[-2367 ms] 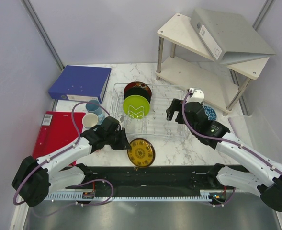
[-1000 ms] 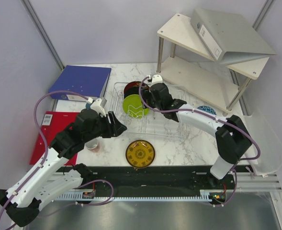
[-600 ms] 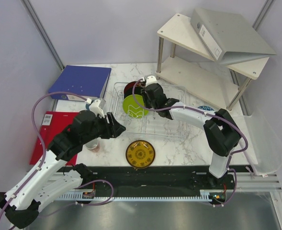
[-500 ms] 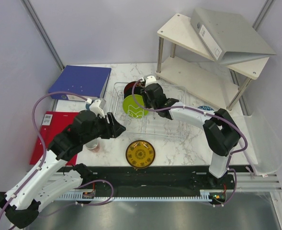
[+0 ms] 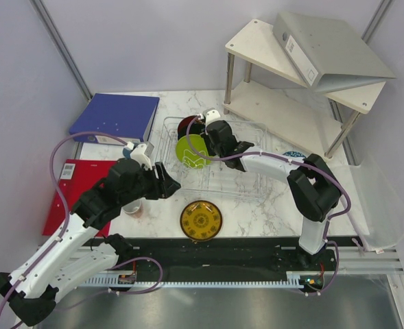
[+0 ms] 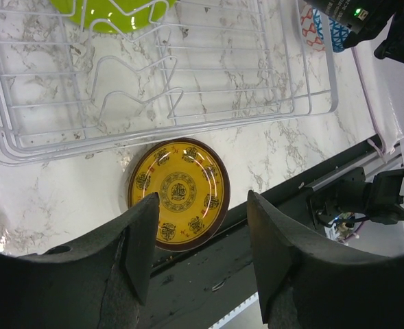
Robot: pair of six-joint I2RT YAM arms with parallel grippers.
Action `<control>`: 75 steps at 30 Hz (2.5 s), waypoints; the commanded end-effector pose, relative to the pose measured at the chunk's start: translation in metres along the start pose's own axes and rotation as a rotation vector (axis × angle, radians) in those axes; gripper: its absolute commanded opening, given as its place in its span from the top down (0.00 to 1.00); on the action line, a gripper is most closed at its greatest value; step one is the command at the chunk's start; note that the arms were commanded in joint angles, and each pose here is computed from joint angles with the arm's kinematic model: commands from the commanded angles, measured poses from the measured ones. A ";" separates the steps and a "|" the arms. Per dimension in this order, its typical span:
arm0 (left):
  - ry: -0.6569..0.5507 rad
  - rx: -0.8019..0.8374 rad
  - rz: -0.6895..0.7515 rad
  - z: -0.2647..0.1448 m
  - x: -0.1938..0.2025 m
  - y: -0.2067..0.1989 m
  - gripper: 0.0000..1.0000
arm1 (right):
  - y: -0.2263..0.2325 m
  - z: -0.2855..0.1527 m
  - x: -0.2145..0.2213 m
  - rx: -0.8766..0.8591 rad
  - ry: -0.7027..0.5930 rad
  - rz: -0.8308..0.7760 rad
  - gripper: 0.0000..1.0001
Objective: Unload the mixed dishes from the dish rack
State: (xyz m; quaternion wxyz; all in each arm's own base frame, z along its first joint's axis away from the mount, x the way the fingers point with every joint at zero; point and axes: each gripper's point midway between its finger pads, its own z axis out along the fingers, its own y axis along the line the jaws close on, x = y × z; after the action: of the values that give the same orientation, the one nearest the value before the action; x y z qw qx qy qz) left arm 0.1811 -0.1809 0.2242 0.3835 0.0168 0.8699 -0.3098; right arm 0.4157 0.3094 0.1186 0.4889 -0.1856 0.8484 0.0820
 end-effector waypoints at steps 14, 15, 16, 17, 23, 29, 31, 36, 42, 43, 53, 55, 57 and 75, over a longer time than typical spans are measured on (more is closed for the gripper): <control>-0.022 -0.012 0.041 0.012 -0.003 0.005 0.40 | -0.016 -0.029 -0.039 0.047 -0.109 0.033 1.00; -0.020 -0.010 0.040 0.013 -0.002 0.005 0.40 | -0.016 -0.032 -0.042 0.048 -0.117 0.036 1.00; -0.019 -0.009 0.041 0.013 -0.002 0.004 0.40 | -0.017 -0.036 -0.048 0.048 -0.130 0.039 1.00; -0.019 -0.010 0.041 0.013 -0.002 0.005 0.40 | -0.018 -0.039 -0.052 0.047 -0.137 0.040 1.00; -0.025 -0.006 0.040 0.014 -0.003 0.004 0.40 | -0.023 -0.063 -0.081 0.047 -0.194 0.057 1.00; -0.032 -0.005 0.042 0.016 -0.005 0.004 0.40 | -0.029 -0.104 -0.098 0.024 -0.230 0.097 1.00; -0.050 -0.022 0.041 0.017 -0.009 0.006 0.40 | -0.032 -0.122 -0.104 0.017 -0.250 0.135 1.00; -0.125 -0.082 0.017 0.014 -0.025 0.014 0.39 | -0.029 -0.162 -0.103 -0.059 -0.245 0.253 1.00; -0.245 -0.087 -0.039 0.009 -0.047 0.012 0.11 | -0.002 -0.201 -0.076 -0.249 -0.137 0.399 1.00; -0.264 -0.070 -0.042 0.008 -0.051 0.009 0.07 | 0.006 -0.206 -0.067 -0.299 -0.104 0.426 1.00; -0.342 0.163 -0.004 0.018 -0.064 -0.031 0.01 | 0.024 -0.247 -0.052 -0.452 -0.043 0.491 1.00; -0.330 0.183 0.003 0.025 -0.063 -0.035 0.03 | 0.026 -0.247 -0.049 -0.466 -0.029 0.490 1.00; -0.326 0.207 0.009 0.029 -0.063 -0.039 0.06 | 0.027 -0.244 -0.042 -0.466 -0.010 0.491 1.00; -0.317 0.250 0.011 0.033 -0.052 -0.040 0.96 | 0.027 -0.244 -0.036 -0.464 0.000 0.495 1.00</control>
State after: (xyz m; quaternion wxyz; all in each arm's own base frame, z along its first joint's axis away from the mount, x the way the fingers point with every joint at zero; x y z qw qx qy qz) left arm 0.2304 -0.2212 0.2511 0.4926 0.0141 0.7731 -0.3994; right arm 0.2259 0.2614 0.2539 0.3796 -0.0843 0.8450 0.3672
